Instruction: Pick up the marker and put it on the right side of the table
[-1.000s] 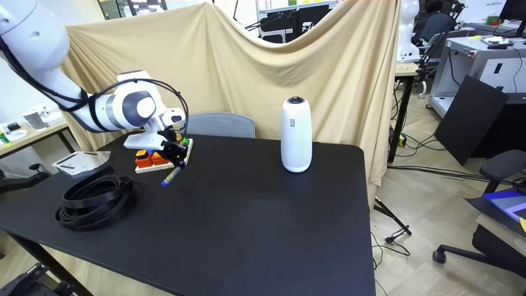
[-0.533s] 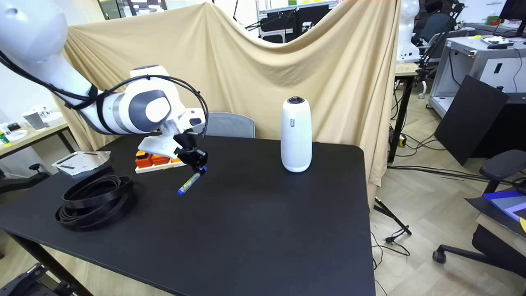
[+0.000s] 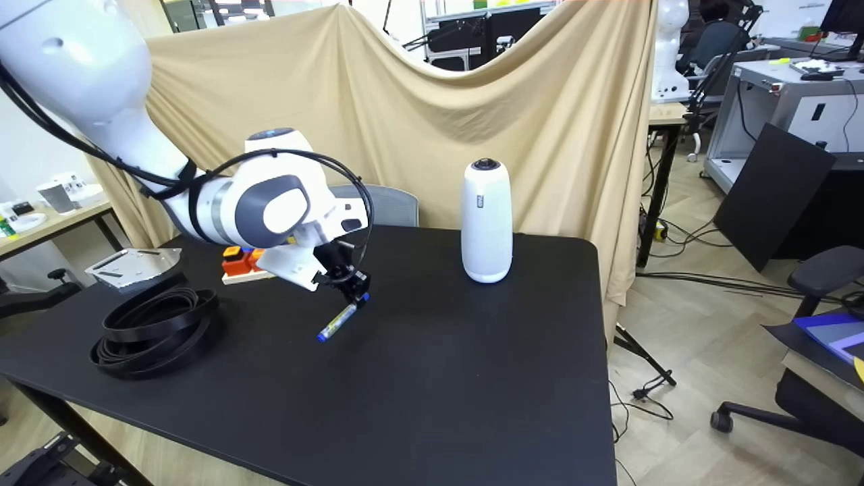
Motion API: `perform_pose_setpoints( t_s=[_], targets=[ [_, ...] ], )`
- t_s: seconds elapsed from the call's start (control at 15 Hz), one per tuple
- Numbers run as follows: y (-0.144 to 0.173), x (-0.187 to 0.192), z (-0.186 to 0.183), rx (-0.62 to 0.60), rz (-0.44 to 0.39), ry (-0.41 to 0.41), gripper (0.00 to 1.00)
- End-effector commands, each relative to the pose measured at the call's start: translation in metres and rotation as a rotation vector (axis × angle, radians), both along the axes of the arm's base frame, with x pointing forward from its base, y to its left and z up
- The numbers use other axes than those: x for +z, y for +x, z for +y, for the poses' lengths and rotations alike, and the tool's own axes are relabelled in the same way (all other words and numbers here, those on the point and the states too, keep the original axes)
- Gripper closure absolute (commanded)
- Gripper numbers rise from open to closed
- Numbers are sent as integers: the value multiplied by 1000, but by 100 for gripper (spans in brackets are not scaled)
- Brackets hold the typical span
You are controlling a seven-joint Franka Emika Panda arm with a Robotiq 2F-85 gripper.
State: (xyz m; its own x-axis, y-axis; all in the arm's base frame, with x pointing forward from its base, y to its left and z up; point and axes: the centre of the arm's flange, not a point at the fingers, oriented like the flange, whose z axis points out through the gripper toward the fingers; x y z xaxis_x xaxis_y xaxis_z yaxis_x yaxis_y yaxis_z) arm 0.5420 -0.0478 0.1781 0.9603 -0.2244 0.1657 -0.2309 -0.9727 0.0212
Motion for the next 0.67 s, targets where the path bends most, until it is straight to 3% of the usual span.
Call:
perform_pose_setpoints(
  t_s=[0.0,0.27,0.33,0.4,0.6],
  targets=[
    [13,-18,-9,-33,-2,61,95],
    [18,-25,-11,-47,-12,107,95],
    [19,-26,-12,-48,-12,112,55],
    [20,-27,-13,-53,-12,117,54],
    [23,-28,-16,-60,-15,127,35]
  ],
)
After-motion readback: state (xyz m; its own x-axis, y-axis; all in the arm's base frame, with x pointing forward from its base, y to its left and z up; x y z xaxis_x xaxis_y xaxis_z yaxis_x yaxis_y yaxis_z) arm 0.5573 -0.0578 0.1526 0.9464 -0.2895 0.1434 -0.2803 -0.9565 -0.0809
